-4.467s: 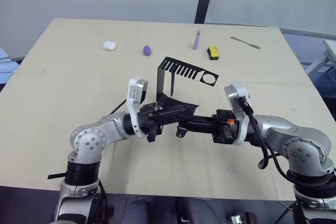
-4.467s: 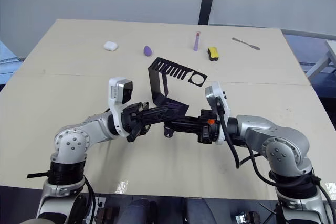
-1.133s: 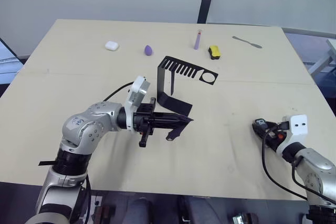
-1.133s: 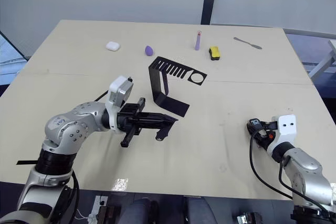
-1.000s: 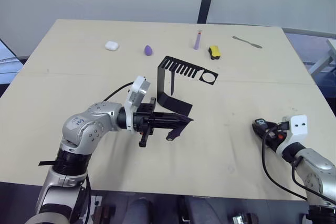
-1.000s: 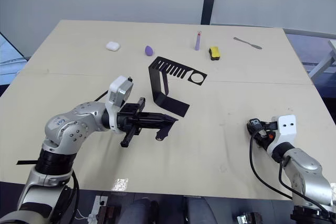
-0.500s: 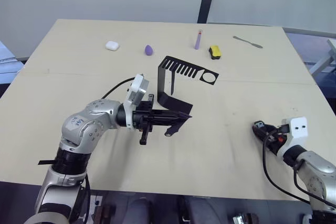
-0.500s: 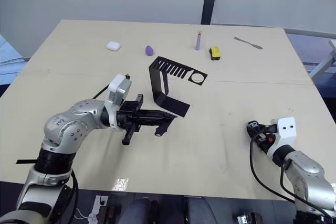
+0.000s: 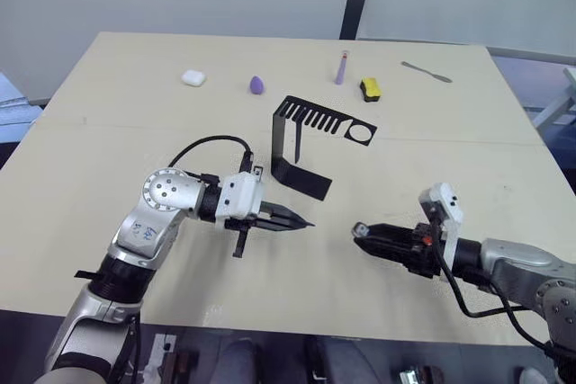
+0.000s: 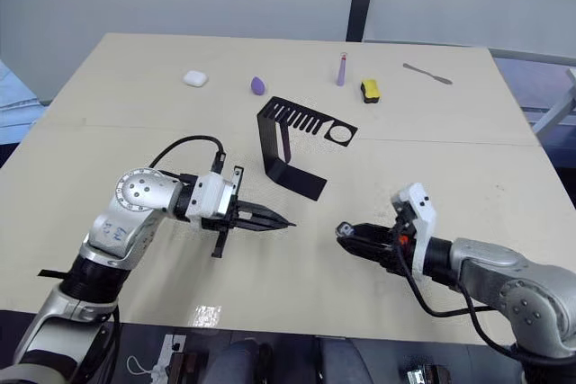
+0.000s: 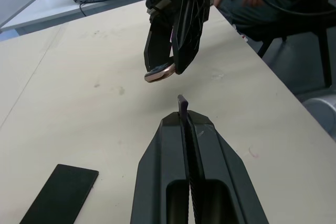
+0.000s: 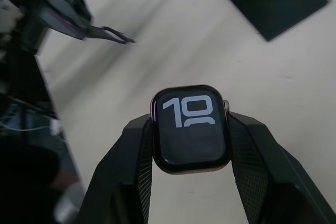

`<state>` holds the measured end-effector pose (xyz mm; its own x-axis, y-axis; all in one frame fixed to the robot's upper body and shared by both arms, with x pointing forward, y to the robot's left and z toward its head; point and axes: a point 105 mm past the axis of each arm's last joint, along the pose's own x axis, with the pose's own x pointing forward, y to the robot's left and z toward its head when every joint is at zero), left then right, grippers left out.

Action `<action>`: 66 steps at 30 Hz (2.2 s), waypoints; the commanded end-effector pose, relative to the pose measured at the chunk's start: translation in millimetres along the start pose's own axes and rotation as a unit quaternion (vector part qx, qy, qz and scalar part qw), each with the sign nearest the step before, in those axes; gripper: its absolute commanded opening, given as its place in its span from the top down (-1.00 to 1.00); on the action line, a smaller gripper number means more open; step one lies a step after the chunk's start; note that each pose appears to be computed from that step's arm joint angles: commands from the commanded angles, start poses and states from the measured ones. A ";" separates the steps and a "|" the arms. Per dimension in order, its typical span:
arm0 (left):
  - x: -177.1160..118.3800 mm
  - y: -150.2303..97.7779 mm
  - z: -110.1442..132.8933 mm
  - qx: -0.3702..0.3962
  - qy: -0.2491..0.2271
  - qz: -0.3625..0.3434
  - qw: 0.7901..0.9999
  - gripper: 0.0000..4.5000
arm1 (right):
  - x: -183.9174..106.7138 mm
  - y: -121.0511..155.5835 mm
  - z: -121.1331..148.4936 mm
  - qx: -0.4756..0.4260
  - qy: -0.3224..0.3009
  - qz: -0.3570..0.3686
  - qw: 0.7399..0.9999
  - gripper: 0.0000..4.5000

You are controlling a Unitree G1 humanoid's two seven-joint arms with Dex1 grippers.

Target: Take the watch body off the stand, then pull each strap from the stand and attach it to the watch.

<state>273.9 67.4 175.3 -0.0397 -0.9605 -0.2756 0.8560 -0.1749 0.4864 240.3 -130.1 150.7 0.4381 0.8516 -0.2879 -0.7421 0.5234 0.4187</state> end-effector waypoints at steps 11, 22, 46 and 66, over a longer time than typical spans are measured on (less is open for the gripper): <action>3.4 6.6 -3.5 0.119 0.030 -0.005 0.992 1.00 | 23.4 9.8 7.1 0.116 0.051 0.065 0.990 0.29; 9.7 4.8 -7.4 0.110 0.035 -0.002 0.993 1.00 | 29.5 3.9 9.8 0.124 0.056 0.045 0.990 0.29; 14.6 7.1 -8.4 0.106 0.040 0.009 0.993 1.00 | 33.4 4.0 17.2 0.130 0.050 0.036 0.990 0.29; 20.2 8.6 -10.2 0.106 0.039 0.012 0.994 1.00 | 32.2 6.8 17.0 0.123 0.051 0.038 0.990 0.29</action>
<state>286.9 52.5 157.1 0.0255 -0.9413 -0.3367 0.7558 -0.2023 0.6228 261.9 -100.8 150.7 0.3331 0.8771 -0.3460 -0.5891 0.4801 0.6500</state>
